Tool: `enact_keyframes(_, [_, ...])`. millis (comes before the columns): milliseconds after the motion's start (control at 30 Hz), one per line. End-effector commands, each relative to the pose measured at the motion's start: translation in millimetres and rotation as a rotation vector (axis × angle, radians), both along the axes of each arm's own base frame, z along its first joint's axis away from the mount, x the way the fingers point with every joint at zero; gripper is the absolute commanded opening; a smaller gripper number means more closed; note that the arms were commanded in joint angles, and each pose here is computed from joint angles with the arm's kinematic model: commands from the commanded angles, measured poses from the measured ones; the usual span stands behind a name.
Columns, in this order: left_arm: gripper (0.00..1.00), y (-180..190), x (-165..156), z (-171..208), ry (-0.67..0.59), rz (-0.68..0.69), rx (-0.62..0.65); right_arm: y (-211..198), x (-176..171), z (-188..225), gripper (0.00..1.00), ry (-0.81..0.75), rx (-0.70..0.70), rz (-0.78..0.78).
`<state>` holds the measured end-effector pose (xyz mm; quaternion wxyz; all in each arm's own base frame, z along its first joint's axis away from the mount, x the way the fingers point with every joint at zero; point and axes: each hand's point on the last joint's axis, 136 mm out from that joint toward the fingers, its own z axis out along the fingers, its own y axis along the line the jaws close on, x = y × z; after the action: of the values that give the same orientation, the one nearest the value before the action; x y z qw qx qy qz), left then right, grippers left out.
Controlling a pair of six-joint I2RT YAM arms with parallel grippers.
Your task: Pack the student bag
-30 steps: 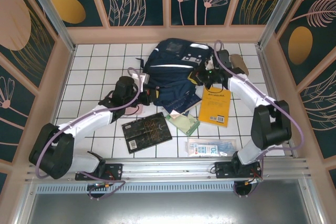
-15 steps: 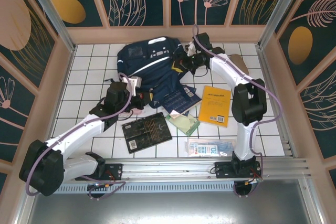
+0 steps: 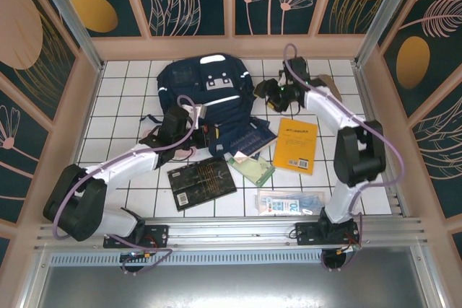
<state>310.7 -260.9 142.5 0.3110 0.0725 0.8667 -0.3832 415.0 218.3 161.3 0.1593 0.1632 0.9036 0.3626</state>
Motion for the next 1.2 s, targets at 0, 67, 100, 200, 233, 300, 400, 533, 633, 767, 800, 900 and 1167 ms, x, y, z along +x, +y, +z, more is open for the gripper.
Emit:
enact_keyframes(0, [0.0, -20.0, 11.9, 38.2, -0.106, -0.041, -0.07, 38.3, -26.6, 30.1, 0.59, 0.01, 0.238, 0.012])
enact_keyframes(67, [0.0, -24.4, 11.2, 38.7, -0.111, -0.055, -0.061, 57.6, -40.1, 28.3, 0.59, 0.054, 0.268, 0.041])
enact_keyframes(100, [0.0, -25.5, 10.5, 38.5, -0.112, -0.059, -0.058, 66.1, -44.5, 28.2, 0.59, 0.068, 0.279, 0.056])
enact_keyframes(200, [0.0, -28.4, 8.0, 37.7, -0.112, -0.068, -0.049, 87.6, -51.0, 31.3, 0.6, 0.087, 0.324, 0.074])
enact_keyframes(233, [0.0, -29.0, 6.7, 37.3, -0.112, -0.071, -0.046, 92.0, -51.0, 29.6, 0.6, 0.094, 0.323, 0.075])
enact_keyframes(300, [0.0, -29.4, 4.5, 37.5, -0.116, -0.075, -0.041, 97.3, -47.8, 26.6, 0.6, 0.096, 0.312, 0.075])
enact_keyframes(400, [0.0, -28.4, 1.9, 38.8, -0.125, -0.075, -0.036, 101.8, -44.2, 15.3, 0.59, 0.11, 0.292, 0.067])
enact_keyframes(533, [0.0, -25.9, 0.9, 36.2, -0.125, -0.068, -0.023, 111.0, -49.1, 2.6, 0.58, 0.144, 0.282, 0.084])
enact_keyframes(633, [0.0, -24.5, 1.8, 34.6, -0.125, -0.061, -0.014, 107.4, -53.7, 3.5, 0.57, 0.132, 0.256, 0.082])
enact_keyframes(767, [0.0, -24.1, 3.3, 31.7, -0.122, -0.058, -0.007, 95.4, -61.9, 15.2, 0.57, 0.095, 0.227, 0.068])
enact_keyframes(800, [0.0, -24.5, 3.6, 31.3, -0.122, -0.059, -0.006, 93.6, -63.6, 17.5, 0.57, 0.089, 0.225, 0.067])
enact_keyframes(900, [0.0, -26.2, 4.3, 31.4, -0.121, -0.063, -0.009, 90.9, -71.0, 20.1, 0.57, 0.093, 0.233, 0.072])
enact_keyframes(1167, [0.0, -27.0, 5.2, 33.7, -0.124, -0.065, -0.008, 104.5, -82.1, 4.3, 0.57, 0.151, 0.265, 0.107])
